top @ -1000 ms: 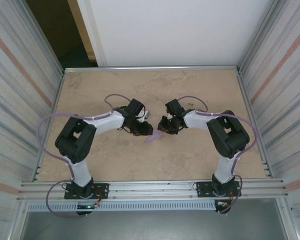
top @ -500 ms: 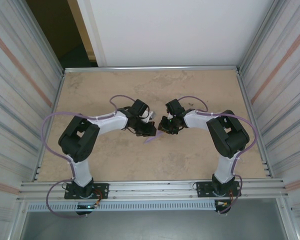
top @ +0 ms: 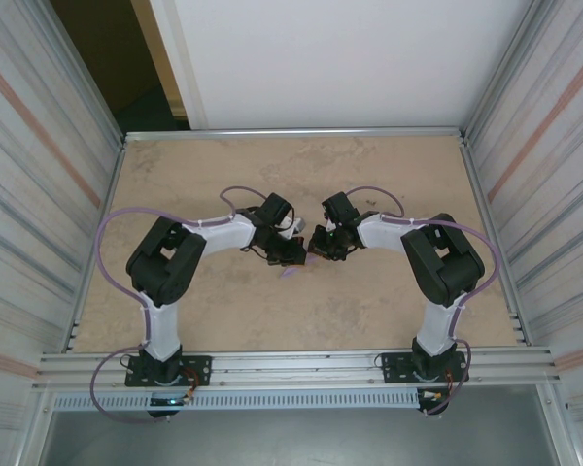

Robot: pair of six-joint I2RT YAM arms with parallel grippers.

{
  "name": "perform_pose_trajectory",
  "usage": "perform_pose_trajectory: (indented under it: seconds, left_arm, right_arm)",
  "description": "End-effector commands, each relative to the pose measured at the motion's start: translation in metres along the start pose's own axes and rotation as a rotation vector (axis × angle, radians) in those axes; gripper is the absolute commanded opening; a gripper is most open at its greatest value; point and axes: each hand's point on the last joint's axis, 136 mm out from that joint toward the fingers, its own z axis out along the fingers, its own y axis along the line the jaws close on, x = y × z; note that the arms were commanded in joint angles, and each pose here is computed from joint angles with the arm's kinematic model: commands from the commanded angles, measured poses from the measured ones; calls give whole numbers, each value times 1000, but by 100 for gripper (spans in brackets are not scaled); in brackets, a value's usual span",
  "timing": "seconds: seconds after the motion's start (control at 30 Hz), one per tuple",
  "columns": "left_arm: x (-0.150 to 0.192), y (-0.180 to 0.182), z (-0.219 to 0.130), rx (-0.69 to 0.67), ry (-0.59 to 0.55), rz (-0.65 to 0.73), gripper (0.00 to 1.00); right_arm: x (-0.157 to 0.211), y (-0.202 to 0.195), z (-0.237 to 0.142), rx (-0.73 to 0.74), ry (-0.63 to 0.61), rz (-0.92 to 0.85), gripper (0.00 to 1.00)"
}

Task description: Fold a paper plane with a square sheet of paper (pick it up from the middle)

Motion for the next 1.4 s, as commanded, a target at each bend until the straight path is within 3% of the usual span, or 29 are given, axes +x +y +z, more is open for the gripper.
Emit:
perform_pose_trajectory:
  seconds: [0.0, 0.73, 1.37]
  left_arm:
    - [-8, 2, -1, 7, -1, -8, 5]
    - [22, 24, 5, -23, 77, -6, 4]
    - [88, 67, -9, -126, 166, -53, 4]
  right_arm:
    - [19, -44, 18, 136, 67, 58, 12]
    - [24, -55, 23, 175, 87, 70, 12]
    - [30, -72, 27, 243, 110, 86, 11]
